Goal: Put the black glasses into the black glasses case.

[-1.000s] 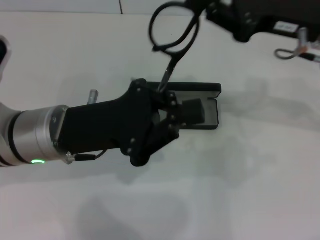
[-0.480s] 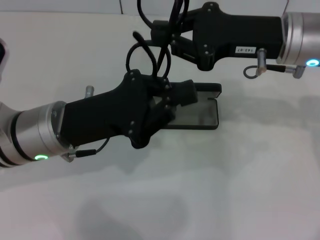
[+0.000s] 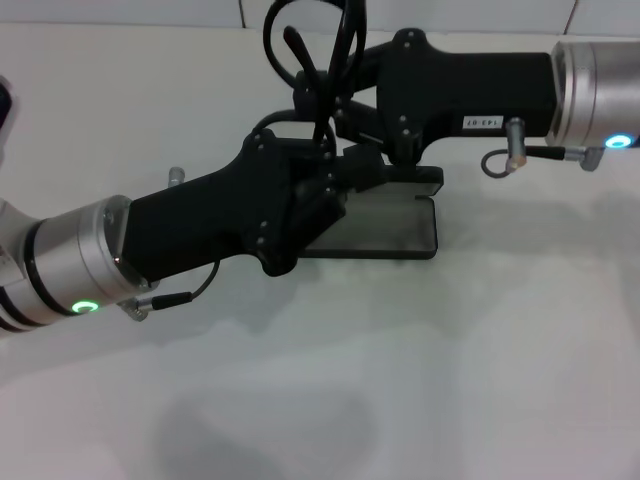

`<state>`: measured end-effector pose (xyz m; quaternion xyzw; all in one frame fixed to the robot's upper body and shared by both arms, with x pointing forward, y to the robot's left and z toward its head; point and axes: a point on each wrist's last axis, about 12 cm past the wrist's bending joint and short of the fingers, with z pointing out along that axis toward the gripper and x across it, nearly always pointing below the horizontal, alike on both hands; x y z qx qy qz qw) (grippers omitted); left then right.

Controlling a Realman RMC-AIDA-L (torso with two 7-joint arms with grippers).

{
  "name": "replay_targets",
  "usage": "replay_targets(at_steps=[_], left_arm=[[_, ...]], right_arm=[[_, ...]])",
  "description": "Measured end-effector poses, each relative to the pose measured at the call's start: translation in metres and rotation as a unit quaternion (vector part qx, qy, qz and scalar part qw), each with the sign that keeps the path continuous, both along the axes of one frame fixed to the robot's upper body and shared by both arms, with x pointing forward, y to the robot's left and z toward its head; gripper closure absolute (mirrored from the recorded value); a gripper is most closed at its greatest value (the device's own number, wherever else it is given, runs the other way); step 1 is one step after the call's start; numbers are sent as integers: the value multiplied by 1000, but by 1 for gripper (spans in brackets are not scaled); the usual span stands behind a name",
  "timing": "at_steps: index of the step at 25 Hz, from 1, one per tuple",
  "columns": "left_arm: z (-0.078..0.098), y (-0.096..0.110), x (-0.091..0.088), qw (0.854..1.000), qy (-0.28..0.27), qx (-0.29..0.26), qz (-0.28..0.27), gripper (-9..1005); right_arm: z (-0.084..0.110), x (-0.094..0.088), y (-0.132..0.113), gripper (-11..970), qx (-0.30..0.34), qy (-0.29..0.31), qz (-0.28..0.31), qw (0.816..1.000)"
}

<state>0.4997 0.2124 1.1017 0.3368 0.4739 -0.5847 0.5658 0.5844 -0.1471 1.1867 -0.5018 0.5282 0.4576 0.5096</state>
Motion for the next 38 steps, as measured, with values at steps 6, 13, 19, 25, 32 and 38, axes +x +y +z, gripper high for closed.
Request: replay_targets(at_steps=[6,13,19,25,32,38], left_arm=[[-1,-1,1,1000,5,2,3,960],[-2,0,0,1000,7,2,4,960],[-3,0,0,1000,9,5,6,960],[-3,1,-2,1000,8,1,2,960],[4,30,-19,1000,-18,-19,-14,960],[11,73,-34,998,-38,-30,48,959]], right_arm=[[0,-3,4,837,-5,-2,10,1000],[-1,-4,5,833,-7,-1,14,1000],[-2,-5,5,830,-7,-1,14,1000],[-3,-6,3,827,-8,2,16,1000],[-9,-6,-2,823,-108,15,1,994],[12,-16,4,820,-320,12,-33,947]])
